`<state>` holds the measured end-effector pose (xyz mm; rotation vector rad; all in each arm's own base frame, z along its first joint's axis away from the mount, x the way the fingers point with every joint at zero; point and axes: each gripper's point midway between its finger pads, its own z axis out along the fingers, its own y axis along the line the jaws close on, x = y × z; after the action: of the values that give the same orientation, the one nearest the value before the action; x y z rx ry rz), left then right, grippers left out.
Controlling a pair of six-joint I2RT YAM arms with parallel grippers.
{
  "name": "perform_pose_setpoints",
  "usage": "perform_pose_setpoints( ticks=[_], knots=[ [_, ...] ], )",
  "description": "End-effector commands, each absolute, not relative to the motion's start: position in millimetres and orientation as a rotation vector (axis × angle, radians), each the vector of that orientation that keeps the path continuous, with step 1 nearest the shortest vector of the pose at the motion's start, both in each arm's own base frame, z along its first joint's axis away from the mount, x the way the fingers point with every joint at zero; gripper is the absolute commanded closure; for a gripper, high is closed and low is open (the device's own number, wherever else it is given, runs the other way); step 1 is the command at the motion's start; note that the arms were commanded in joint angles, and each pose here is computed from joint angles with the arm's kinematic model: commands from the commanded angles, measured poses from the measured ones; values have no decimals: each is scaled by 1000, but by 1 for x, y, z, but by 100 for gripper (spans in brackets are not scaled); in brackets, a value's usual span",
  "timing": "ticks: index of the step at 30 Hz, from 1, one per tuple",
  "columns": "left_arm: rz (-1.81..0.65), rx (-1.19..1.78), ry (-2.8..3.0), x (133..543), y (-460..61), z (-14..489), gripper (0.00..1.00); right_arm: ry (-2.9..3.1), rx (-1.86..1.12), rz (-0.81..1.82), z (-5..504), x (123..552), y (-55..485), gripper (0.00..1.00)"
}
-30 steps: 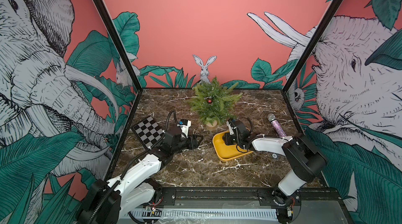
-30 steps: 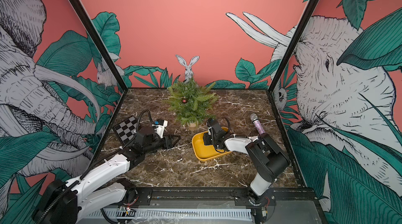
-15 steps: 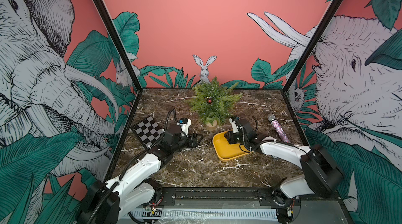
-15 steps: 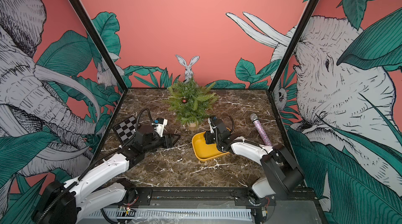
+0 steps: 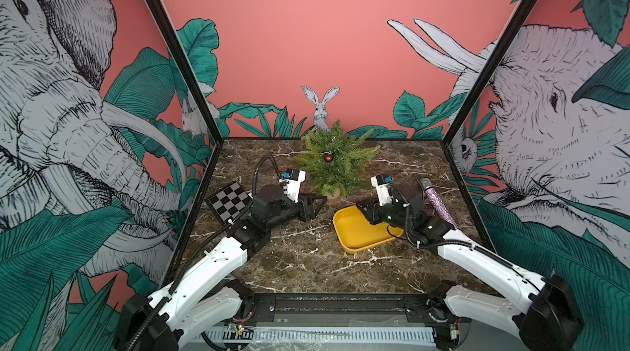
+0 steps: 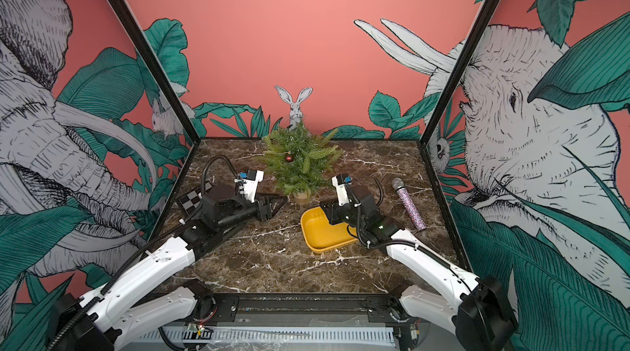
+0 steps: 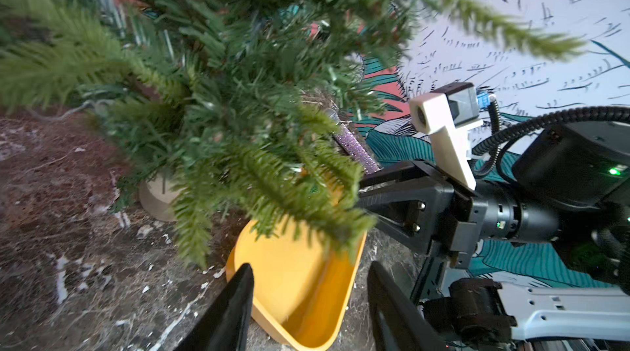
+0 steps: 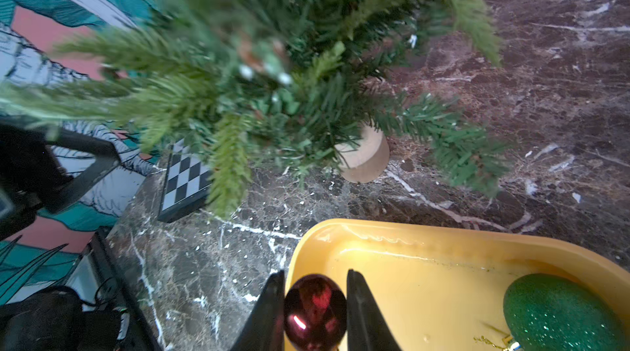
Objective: Decorate the small christmas tree with ornaments
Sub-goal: Pick up an ornament from the container, then hang an ornament on the christmas tree.
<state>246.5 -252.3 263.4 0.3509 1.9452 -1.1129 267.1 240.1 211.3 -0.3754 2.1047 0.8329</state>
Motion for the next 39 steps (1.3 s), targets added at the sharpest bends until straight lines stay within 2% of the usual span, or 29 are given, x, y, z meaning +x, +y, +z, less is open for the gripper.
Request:
perform_pose_setpoints(
  ticks=[1,11,18,23,28,32,39],
  knots=[
    [-1142,391,1845,241,-254,299,44,1999,-438,891,257,259,244,76],
    [-1161,416,1740,240,-255,344,44,1810,-515,982,349,248,253,75],
    [-1123,359,1685,243,-232,375,44,1726,-549,1038,390,251,264,75],
    [-1115,312,1631,245,-213,396,48,1668,-558,1078,415,251,270,75],
    [-1178,379,1596,241,-224,415,55,1638,-559,1095,429,253,274,75],
    [-1277,433,1570,240,-240,421,57,1606,-556,1127,440,252,276,75],
    [-1362,534,1544,232,-279,416,50,1552,-534,1159,458,245,271,75]
  ],
)
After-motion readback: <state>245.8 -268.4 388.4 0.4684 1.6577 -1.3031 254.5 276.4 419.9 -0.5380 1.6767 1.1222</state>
